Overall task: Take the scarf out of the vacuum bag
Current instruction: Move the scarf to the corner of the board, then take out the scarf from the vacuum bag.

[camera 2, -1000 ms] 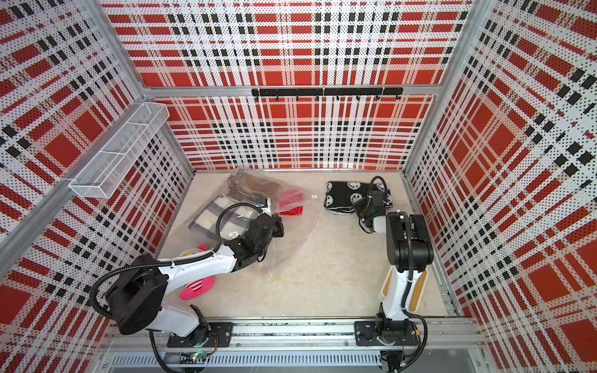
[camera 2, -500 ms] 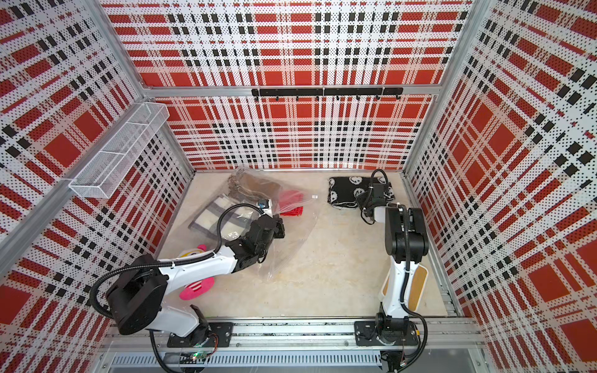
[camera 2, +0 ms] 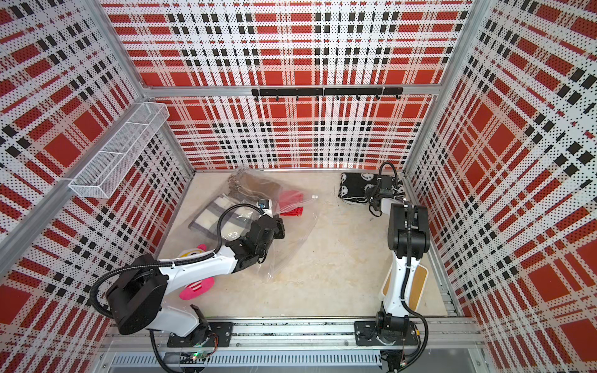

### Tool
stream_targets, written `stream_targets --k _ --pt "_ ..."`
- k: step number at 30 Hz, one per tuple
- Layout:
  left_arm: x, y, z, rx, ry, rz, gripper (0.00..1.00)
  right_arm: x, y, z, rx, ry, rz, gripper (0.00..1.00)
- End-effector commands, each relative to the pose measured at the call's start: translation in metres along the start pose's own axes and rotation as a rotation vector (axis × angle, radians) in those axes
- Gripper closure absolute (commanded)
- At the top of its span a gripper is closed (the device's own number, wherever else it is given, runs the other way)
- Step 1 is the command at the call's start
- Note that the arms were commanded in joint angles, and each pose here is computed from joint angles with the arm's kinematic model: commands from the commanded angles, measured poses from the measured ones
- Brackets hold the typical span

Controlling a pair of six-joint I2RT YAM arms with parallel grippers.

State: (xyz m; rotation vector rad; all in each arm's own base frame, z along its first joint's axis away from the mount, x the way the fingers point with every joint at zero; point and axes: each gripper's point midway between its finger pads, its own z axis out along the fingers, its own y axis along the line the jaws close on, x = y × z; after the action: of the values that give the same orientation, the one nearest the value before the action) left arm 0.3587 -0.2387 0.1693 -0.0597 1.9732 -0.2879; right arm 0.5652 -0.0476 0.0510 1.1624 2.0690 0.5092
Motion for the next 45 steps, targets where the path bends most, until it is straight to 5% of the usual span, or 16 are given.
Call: stream_targets --k 1,5,11,12,14,15,27,45 --pt "-0.008 -0.003 -0.004 0.000 -0.020 0.006 1.00 -0.002 -0.023 0.005 0.086 -0.001 -0.028 1.00" --pt "-0.009 -0.003 -0.005 -0.002 -0.023 0.007 1.00 -0.005 -0.024 -0.002 0.087 -0.026 -0.030 0.80" --pt "-0.009 -0.004 -0.005 0.003 -0.023 0.009 1.00 -0.007 -0.026 -0.013 0.087 -0.047 -0.006 0.62" --pt "-0.009 -0.003 -0.005 0.002 -0.024 0.009 1.00 -0.005 -0.027 -0.014 0.090 -0.046 -0.004 0.54" --pt "-0.010 -0.003 -0.005 0.001 -0.025 0.009 1.00 -0.005 -0.028 -0.017 0.082 -0.050 -0.002 0.13" --pt "-0.009 -0.003 -0.005 -0.001 -0.024 0.011 1.00 -0.004 -0.026 -0.019 0.068 -0.052 -0.006 0.03" --pt "-0.009 -0.003 -0.005 -0.001 -0.024 0.012 1.00 0.000 -0.001 -0.057 -0.048 -0.090 -0.021 0.00" --pt "-0.008 -0.004 -0.003 0.002 -0.021 0.018 1.00 0.075 0.060 -0.154 -0.105 -0.250 -0.461 0.00"
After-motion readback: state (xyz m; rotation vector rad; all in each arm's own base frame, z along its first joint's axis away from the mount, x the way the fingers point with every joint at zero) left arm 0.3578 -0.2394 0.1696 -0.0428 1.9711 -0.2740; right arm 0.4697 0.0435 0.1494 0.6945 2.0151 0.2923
